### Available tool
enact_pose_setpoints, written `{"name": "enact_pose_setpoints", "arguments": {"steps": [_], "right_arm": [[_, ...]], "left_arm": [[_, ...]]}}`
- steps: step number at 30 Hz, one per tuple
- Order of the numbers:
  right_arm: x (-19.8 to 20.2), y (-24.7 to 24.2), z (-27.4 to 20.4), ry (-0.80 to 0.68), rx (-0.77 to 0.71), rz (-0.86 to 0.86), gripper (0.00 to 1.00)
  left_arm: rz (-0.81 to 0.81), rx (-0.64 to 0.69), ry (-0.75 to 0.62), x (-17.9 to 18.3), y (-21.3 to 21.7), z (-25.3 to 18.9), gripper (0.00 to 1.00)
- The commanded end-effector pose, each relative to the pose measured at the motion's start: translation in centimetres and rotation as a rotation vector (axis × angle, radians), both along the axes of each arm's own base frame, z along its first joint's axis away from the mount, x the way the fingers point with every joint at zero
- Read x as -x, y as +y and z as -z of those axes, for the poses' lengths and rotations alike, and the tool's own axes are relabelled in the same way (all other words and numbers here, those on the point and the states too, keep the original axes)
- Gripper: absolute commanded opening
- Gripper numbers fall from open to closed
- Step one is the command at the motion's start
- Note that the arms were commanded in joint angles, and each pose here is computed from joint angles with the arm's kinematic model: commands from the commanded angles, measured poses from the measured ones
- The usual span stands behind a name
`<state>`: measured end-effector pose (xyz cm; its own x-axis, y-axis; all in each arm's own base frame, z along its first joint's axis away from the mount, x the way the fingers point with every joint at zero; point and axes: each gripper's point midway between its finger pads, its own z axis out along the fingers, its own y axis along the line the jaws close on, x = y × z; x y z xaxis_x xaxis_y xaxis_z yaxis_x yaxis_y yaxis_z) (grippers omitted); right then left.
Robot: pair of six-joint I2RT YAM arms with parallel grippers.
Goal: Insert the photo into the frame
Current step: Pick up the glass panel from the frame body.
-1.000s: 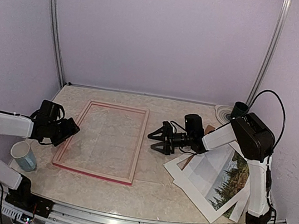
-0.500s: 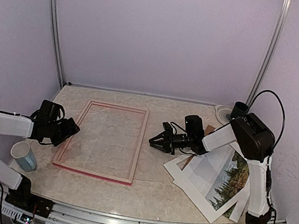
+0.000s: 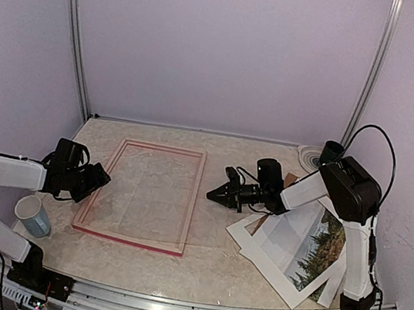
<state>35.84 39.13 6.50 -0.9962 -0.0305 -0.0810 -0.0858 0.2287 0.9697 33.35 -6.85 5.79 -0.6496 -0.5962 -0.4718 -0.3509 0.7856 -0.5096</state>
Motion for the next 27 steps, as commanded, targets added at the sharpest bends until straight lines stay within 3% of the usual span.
{"name": "enact_pose_setpoints", "arguments": {"steps": [1, 13, 27], "right_arm": [[0.3, 0.4, -2.8, -0.053, -0.052, -0.007, 0.0], [1.1, 0.1, -6.3, -0.134, -0.073, -0.031, 0.0], [1.0, 0.2, -11.6, -0.215, -0.095, -0.042, 0.0]], "left_arm": [[-0.017, 0.003, -0.044, -0.9, 0.2, -1.6, 0.86], [-0.088, 0.007, -0.099, -2.7, 2.4, -2.9, 0.88], [0.001, 0.06, -0.043, -3.4, 0.1, 1.3, 0.85]]}}
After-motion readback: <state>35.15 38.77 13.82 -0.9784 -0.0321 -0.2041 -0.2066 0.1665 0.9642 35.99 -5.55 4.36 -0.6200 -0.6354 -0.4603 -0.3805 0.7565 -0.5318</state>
